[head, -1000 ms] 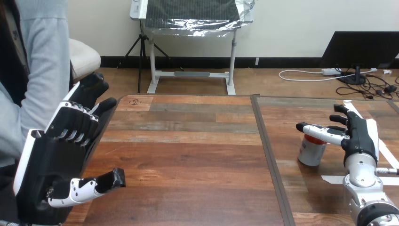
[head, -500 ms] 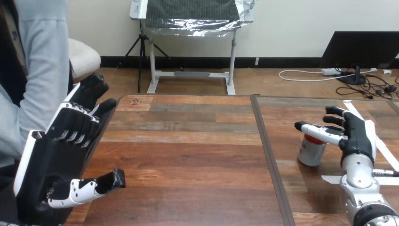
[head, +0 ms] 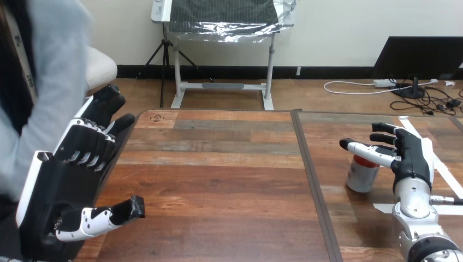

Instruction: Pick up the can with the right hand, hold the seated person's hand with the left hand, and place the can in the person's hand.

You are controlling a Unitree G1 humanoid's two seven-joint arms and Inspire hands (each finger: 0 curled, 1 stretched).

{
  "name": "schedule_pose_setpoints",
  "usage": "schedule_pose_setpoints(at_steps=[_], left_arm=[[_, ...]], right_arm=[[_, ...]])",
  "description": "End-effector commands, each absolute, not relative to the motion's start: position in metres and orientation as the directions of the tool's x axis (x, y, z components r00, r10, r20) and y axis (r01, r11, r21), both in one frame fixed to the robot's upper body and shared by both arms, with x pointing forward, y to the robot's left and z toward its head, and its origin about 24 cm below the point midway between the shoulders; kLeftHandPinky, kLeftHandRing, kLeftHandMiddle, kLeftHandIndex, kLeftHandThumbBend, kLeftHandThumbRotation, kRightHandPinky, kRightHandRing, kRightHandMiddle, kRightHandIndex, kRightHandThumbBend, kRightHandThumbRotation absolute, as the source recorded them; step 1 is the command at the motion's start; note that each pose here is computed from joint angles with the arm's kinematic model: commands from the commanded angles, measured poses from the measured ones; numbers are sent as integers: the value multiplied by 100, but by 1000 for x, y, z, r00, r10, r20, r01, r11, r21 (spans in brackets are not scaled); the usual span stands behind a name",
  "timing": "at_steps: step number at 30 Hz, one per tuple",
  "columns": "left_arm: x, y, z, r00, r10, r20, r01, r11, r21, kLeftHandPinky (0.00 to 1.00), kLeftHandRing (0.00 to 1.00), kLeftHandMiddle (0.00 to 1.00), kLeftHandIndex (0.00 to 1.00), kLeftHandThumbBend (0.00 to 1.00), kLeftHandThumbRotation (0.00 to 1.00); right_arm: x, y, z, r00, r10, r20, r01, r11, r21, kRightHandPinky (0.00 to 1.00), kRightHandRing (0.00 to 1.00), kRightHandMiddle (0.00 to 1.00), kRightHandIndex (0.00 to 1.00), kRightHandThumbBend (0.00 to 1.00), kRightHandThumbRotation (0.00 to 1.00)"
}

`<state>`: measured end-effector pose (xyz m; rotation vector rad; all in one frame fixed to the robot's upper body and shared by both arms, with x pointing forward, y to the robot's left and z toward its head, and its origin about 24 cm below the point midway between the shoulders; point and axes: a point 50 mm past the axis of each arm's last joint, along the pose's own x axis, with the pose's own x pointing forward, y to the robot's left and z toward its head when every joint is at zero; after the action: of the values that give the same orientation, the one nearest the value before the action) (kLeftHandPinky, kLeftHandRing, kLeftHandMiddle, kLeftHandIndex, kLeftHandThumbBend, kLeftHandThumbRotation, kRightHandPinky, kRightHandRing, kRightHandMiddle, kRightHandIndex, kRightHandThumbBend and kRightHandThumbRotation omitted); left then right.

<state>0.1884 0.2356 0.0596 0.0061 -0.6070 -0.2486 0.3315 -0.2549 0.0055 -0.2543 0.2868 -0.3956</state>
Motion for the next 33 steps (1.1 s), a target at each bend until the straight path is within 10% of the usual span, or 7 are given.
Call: schedule_pose_setpoints(at_steps=[1,33], left_arm=[[197,235,78,738,-257,624,235,965,120,89,96,95,89,100,33],[202,234,78,724,-265,637,244,962,122,88,95,95,88,100,31]], right_arm=[[346,-249,24,907,-385,-169,334,904,-267,66,72,75,77,100,11],[343,-243,17,932,-303,-199,252,936,-248,76,85,88,97,100,37]])
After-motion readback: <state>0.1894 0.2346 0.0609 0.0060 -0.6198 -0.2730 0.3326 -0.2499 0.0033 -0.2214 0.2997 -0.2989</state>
